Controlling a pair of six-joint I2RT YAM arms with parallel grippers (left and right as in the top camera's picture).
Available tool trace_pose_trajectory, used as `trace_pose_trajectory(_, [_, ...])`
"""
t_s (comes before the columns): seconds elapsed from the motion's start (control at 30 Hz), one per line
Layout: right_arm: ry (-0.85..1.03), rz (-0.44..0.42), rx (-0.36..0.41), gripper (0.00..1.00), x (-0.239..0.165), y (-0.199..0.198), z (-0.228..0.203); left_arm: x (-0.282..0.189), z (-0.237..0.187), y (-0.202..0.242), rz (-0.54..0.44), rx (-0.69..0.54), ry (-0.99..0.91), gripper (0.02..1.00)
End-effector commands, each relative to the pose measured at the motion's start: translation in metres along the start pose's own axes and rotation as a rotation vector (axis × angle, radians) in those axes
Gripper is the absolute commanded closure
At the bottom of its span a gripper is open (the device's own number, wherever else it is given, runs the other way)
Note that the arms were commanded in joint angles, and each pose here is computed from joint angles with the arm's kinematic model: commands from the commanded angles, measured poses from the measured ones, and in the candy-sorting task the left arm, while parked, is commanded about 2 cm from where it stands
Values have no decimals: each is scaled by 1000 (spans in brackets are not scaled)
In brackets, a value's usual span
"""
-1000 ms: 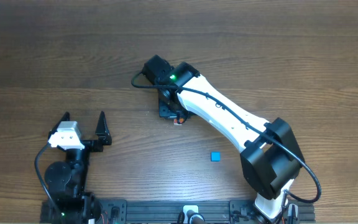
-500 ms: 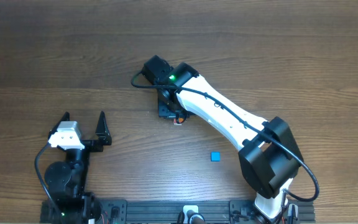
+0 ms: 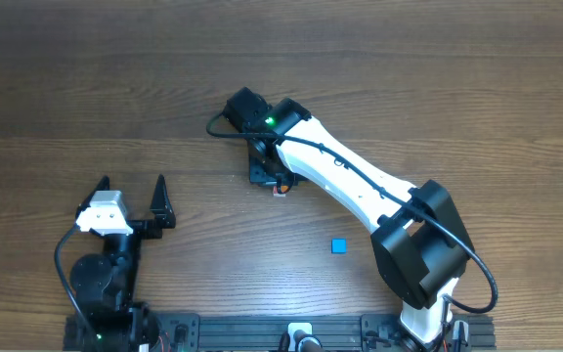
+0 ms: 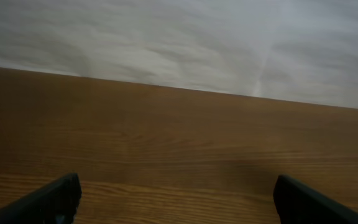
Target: Stack Cubes
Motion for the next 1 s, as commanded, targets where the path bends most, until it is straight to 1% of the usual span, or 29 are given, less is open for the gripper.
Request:
trace_pose_trajectory(0.03, [6,-24,12,985,7,-4,1,0,-1,1,-1,15,-1,18])
trace_pose_trajectory(0.27, [5,-31,11,954,8,-4,1,0,-1,1,-1,15,-1,18])
trace_pose_trajectory(1.0, [10,-51,11,939,10,-7,-1,0,-1,1,-1,15,-1,18])
Point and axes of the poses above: each gripper's point midway between its finger pads, its own x axis out along the fingers, its own y axis along the line the jaws close on, z = x × y, the point moved 9 cm from there along -x, back along the fingers, and after that the axes turned 11 degrees about -x, right-handed, at the moved point
